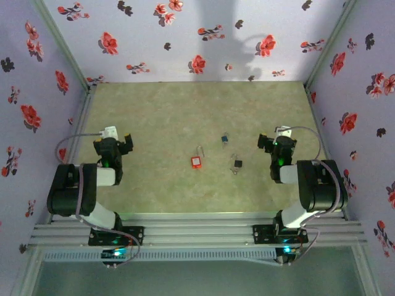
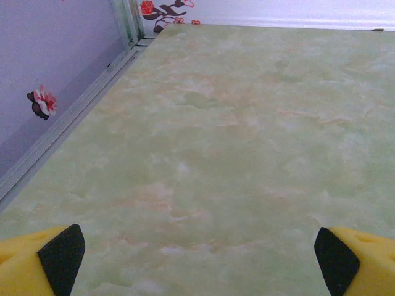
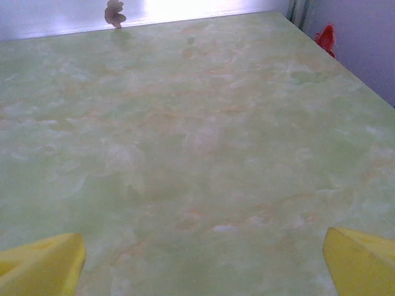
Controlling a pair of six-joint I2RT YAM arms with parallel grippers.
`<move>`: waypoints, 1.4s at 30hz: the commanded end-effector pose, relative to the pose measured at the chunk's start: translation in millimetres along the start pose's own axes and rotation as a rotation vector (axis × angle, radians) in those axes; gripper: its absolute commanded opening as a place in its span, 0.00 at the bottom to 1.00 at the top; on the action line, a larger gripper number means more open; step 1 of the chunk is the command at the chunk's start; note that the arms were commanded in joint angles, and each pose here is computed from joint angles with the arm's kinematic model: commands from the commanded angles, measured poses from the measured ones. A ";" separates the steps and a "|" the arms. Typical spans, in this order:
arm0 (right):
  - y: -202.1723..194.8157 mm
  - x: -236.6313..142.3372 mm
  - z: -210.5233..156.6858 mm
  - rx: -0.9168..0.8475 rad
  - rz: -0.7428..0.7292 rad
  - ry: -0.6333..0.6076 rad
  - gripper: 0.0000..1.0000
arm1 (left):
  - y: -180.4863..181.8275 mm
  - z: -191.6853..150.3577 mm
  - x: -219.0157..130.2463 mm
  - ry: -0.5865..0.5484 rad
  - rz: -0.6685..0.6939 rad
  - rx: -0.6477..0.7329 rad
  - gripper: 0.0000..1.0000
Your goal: Lock with the key
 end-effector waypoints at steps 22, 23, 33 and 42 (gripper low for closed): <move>-0.7 1.3 5.2 0.023 0.005 -0.014 0.99 | 1.0 3.2 -0.5 -0.028 0.019 0.013 1.00; -0.6 1.3 5.7 0.023 0.005 -0.015 0.99 | 1.0 3.9 -0.5 -0.030 0.019 0.012 1.00; -0.8 1.1 4.9 0.023 0.004 -0.014 0.99 | 1.9 4.6 -2.6 -0.040 0.020 0.009 1.00; 5.0 -45.6 39.0 0.005 0.047 -0.126 0.99 | 16.4 69.8 -35.6 -0.062 0.064 -0.174 1.00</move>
Point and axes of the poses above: each hand's point on the last joint's axis, 136 mm out from that joint toward the fingers, its own x axis out along the fingers, its own y axis along the line the jaws close on, z = x × y, the point moved 5 cm from there along -x, back along the fingers, and after that the axes turned 3 degrees about x, right-handed, at the moved point
